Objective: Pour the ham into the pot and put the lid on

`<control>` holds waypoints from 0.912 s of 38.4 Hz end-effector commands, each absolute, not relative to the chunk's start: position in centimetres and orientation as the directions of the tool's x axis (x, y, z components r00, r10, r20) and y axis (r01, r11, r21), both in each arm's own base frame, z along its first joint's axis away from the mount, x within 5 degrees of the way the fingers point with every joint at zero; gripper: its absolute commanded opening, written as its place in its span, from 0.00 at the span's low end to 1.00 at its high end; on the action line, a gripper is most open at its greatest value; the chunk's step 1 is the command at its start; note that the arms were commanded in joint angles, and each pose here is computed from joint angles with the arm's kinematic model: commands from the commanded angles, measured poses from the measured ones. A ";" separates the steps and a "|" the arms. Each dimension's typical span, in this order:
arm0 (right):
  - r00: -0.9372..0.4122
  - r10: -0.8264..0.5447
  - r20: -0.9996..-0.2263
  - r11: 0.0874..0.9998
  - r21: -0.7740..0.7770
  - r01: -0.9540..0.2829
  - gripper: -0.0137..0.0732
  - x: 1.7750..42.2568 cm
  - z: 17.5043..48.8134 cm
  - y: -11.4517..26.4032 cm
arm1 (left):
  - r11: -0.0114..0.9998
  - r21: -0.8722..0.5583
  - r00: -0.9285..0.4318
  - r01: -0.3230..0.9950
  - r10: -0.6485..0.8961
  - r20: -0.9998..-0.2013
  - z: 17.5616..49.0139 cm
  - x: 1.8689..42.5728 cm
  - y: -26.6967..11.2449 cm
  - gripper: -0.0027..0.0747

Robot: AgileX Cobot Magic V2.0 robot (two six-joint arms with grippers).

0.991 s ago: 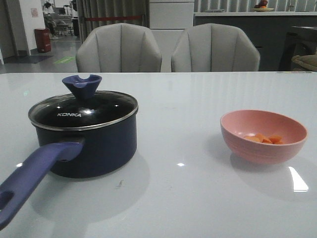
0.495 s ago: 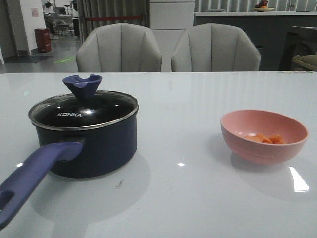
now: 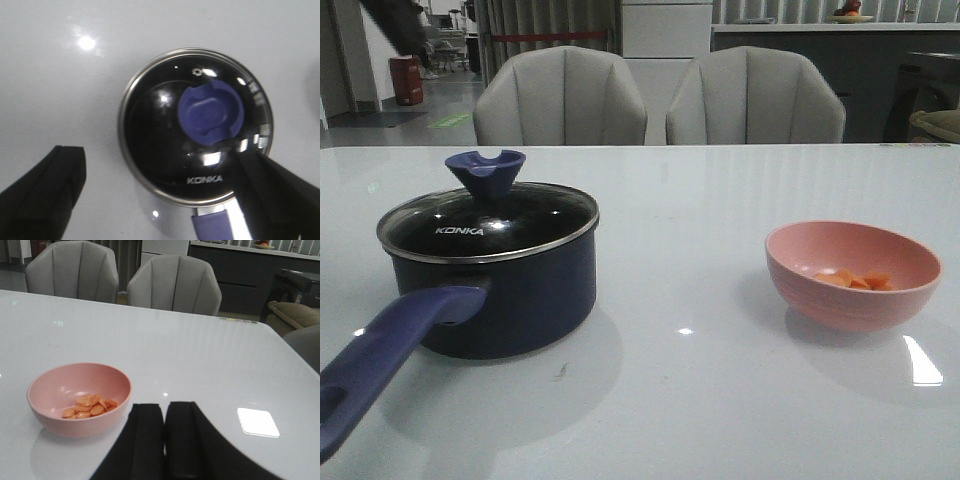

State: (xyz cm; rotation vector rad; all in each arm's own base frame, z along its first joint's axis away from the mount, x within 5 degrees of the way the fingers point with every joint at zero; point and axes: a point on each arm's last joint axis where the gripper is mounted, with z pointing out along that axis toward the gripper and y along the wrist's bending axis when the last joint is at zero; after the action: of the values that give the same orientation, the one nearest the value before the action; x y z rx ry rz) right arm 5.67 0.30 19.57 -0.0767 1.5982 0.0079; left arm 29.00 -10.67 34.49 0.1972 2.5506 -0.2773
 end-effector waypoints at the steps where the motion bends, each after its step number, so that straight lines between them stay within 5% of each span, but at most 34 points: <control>1: 0.079 -0.052 -0.996 0.998 -0.055 -0.044 0.34 5.5 20.6 0.3 | 0.959 -0.196 -0.820 0.206 0.060 -0.569 35.9 30.4 -12.7 0.84; 11: 0.079 -0.052 -0.996 0.998 -0.055 -0.044 0.34 5.5 20.6 0.3 | 0.980 -0.156 -0.898 0.122 0.042 -0.438 34.1 33.9 -15.5 0.84; 35: 0.079 -0.052 -0.995 0.998 -0.055 -0.044 0.34 5.5 20.6 0.3 | 0.987 -0.153 -0.948 0.045 -0.006 -0.317 31.2 36.4 -17.7 0.84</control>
State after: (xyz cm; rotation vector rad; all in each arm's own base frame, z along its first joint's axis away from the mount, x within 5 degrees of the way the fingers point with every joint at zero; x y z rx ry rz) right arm 5.67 0.30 19.57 -0.0767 1.5982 0.0079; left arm 36.94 -17.46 28.62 0.0439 2.8867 -0.1649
